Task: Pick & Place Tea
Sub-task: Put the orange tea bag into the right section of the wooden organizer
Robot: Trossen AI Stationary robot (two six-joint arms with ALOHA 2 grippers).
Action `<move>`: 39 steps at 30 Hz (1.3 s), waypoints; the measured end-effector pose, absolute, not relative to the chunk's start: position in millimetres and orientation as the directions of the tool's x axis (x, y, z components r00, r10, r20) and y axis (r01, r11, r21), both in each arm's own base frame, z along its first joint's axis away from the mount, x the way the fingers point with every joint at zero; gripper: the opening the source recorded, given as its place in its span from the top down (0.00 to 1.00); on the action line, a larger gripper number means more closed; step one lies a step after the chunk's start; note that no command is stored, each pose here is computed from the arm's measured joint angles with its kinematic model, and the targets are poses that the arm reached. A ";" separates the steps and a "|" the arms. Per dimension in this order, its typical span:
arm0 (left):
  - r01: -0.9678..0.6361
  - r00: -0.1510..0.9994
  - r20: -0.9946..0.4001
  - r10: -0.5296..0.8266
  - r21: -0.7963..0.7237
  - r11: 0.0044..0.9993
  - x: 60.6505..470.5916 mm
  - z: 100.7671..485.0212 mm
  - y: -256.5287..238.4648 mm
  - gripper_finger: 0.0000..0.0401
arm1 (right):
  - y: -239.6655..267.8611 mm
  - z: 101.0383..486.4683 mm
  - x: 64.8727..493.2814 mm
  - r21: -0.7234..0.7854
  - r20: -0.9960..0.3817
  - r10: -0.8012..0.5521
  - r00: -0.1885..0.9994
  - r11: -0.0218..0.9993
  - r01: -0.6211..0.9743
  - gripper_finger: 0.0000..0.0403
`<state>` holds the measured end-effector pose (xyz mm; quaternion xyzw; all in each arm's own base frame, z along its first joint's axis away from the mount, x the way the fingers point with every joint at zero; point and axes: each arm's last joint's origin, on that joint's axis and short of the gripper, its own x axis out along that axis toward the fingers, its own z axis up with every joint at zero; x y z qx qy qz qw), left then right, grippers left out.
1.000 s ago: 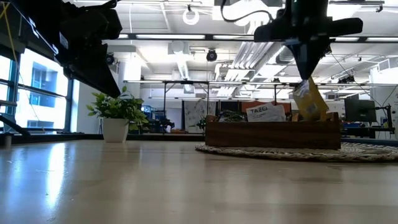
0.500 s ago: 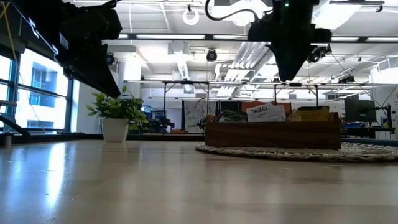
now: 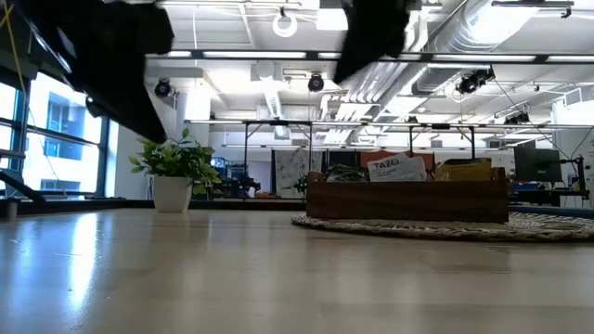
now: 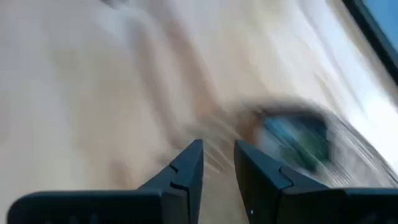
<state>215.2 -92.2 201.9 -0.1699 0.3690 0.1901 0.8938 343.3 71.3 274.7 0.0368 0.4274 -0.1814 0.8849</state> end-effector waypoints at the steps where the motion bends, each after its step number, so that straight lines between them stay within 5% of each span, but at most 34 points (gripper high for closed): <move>1: -0.442 0.672 -0.717 0.182 -0.192 0.876 212.5 205.6 -96.3 0.89 | 80.1 276.1 349.5 -0.066 -0.737 -0.250 0.628 0.951 0.301 0.78; 7: -0.306 0.712 -0.702 0.007 -0.302 0.903 188.5 217.3 -127.5 0.89 | 130.6 272.0 376.6 -0.016 -0.556 -0.054 0.830 0.998 0.054 0.78; 13: -0.029 0.646 -0.731 -0.221 -0.313 0.949 157.0 211.5 -173.3 0.89 | 164.8 239.3 398.8 0.020 -0.472 0.043 0.881 0.999 -0.038 0.78; 24: 0.113 0.555 -0.756 -0.346 -0.344 0.932 166.5 158.4 -225.3 0.89 | 203.6 192.1 431.6 0.140 -0.147 0.298 0.943 0.950 -0.279 0.78; 29: 0.285 0.481 -0.723 -0.496 -0.406 0.868 176.9 136.6 -244.5 0.89 | 226.0 179.1 424.8 0.141 -0.116 0.241 0.964 0.964 -0.224 0.78; 39: 0.142 0.493 -0.785 -0.376 -0.353 0.925 210.2 117.1 -217.1 0.89 | 231.1 173.8 420.6 0.044 -0.158 0.169 0.973 0.985 -0.164 0.78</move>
